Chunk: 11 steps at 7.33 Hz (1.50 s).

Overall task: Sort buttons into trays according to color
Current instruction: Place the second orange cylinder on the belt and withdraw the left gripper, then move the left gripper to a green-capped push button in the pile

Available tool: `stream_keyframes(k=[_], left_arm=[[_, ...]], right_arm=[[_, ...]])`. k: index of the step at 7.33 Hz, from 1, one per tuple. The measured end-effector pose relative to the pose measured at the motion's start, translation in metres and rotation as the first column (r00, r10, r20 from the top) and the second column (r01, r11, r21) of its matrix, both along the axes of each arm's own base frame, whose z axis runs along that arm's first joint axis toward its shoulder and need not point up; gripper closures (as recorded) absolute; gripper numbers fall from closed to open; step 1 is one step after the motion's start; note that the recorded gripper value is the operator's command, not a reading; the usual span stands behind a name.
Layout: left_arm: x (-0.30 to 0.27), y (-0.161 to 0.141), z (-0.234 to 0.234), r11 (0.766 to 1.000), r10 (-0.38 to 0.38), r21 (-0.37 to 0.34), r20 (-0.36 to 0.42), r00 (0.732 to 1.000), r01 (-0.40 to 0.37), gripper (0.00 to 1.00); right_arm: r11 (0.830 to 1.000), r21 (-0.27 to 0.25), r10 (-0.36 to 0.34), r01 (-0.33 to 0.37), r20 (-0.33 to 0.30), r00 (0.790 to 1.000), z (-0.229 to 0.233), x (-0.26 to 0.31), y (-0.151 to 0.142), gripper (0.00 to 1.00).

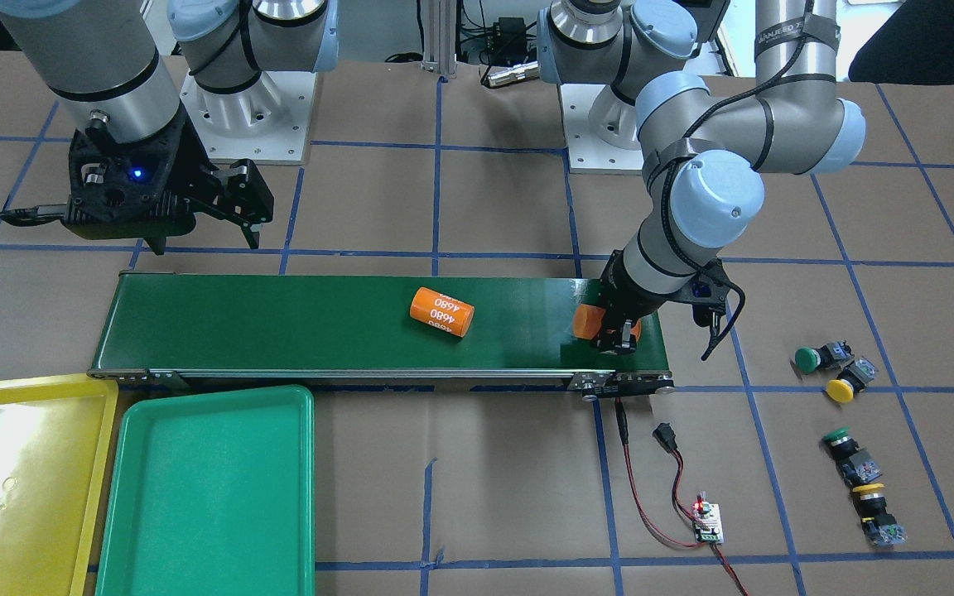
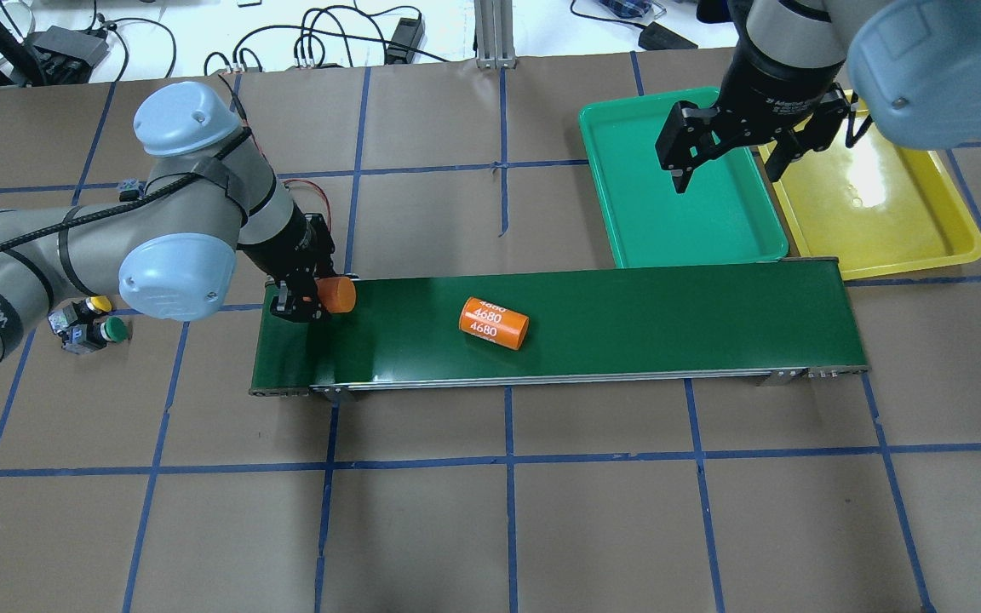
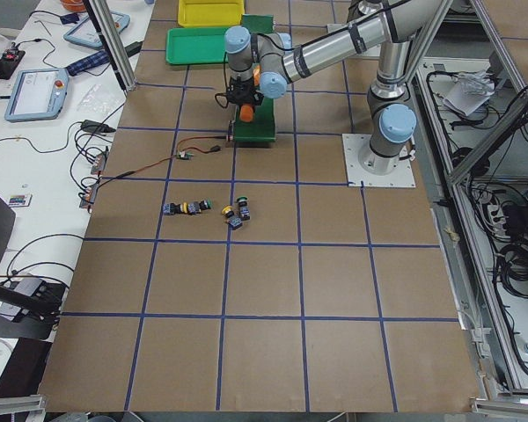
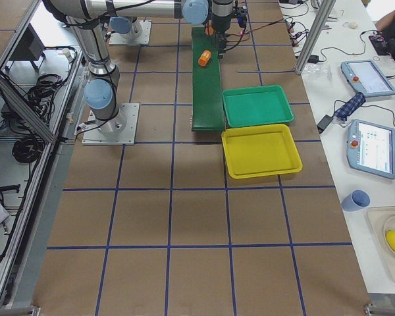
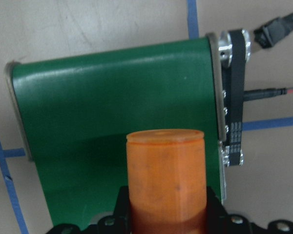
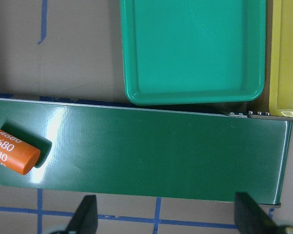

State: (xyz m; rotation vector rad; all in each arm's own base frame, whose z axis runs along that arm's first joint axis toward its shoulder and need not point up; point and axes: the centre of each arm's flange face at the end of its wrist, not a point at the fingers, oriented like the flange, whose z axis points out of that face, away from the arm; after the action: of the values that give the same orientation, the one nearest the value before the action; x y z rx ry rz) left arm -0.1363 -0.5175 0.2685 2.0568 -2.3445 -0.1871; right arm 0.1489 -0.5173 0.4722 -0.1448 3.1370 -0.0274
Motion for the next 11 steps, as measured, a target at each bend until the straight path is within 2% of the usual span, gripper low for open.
stream_keyframes(k=[1,2,6,8,11], left_arm=[[-0.001,0.0,-0.004,1.0,-0.002,0.008,0.001,1.0,0.002,0.12],[-0.002,-0.001,-0.007,1.0,-0.006,0.013,0.001,1.0,0.006,0.0],[0.001,-0.005,0.01,0.999,-0.036,-0.028,-0.005,0.999,0.036,0.0],[0.024,-0.013,0.028,0.986,-0.15,-0.071,0.033,0.988,0.152,0.0],[0.157,-0.026,0.036,0.949,-0.294,-0.091,0.077,0.953,0.3,0.0]], right_arm=[[1.0,0.0,0.0,0.0,0.0,1.0,0.0,0.0,0.0,0.0],[1.0,-0.001,0.0,0.0,0.0,1.0,0.0,0.0,0.0,0.0],[1.0,-0.007,0.002,-0.002,0.004,1.0,0.001,0.001,0.0,0.0],[1.0,-0.005,0.002,-0.002,0.003,1.0,0.0,0.001,0.0,0.0],[1.0,-0.002,0.003,-0.003,0.002,1.0,0.0,0.001,-0.001,0.0]])
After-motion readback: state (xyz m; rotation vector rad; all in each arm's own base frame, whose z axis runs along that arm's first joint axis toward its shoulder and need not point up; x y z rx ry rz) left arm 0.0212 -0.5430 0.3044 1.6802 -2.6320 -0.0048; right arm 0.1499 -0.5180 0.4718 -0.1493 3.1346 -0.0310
